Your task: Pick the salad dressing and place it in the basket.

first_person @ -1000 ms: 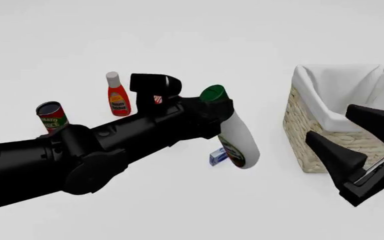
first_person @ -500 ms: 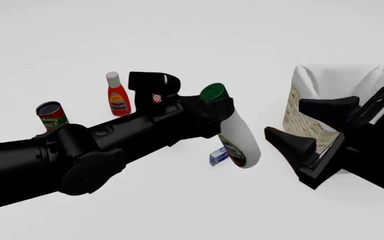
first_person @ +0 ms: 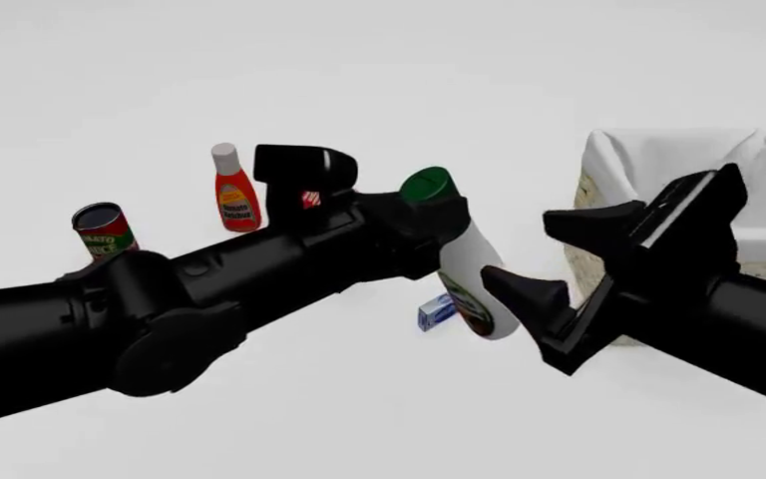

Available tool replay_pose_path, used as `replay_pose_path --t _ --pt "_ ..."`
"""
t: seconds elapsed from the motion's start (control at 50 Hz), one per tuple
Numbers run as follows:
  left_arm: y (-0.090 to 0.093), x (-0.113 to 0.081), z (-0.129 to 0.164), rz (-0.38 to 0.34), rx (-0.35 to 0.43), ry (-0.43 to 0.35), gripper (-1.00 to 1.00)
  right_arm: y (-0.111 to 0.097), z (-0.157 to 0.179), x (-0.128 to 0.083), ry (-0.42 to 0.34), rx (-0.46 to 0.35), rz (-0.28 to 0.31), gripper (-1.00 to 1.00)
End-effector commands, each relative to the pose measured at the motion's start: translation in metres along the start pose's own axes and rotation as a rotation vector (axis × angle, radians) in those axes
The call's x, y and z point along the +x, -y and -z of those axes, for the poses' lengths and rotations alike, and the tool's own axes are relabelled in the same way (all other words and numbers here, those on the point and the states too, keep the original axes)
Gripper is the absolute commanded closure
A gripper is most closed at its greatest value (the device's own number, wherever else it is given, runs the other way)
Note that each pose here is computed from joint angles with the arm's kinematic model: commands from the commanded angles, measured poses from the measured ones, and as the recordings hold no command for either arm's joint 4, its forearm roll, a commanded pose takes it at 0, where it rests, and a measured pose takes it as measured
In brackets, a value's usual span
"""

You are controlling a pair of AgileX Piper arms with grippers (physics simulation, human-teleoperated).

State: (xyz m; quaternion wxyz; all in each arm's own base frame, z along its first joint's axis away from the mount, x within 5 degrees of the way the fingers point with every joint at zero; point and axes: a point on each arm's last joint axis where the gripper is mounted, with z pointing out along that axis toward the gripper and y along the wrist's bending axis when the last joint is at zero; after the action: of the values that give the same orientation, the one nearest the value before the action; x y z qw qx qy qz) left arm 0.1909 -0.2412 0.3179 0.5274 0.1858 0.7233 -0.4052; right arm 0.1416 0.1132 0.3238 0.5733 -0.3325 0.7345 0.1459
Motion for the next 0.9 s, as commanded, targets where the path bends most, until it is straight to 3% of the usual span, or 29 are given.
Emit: replay_pose_path --t 0.02,0.9 --pt "0.001 -0.007 0.004 -0.314 -0.005 0.027 1.00 -0.002 -0.016 0.001 -0.029 -0.016 0.022 -1.00" --pt "0.008 -0.012 0.012 -0.314 0.012 0.036 1.00 -0.010 -0.062 0.018 -0.115 -0.047 0.010 -1.00"
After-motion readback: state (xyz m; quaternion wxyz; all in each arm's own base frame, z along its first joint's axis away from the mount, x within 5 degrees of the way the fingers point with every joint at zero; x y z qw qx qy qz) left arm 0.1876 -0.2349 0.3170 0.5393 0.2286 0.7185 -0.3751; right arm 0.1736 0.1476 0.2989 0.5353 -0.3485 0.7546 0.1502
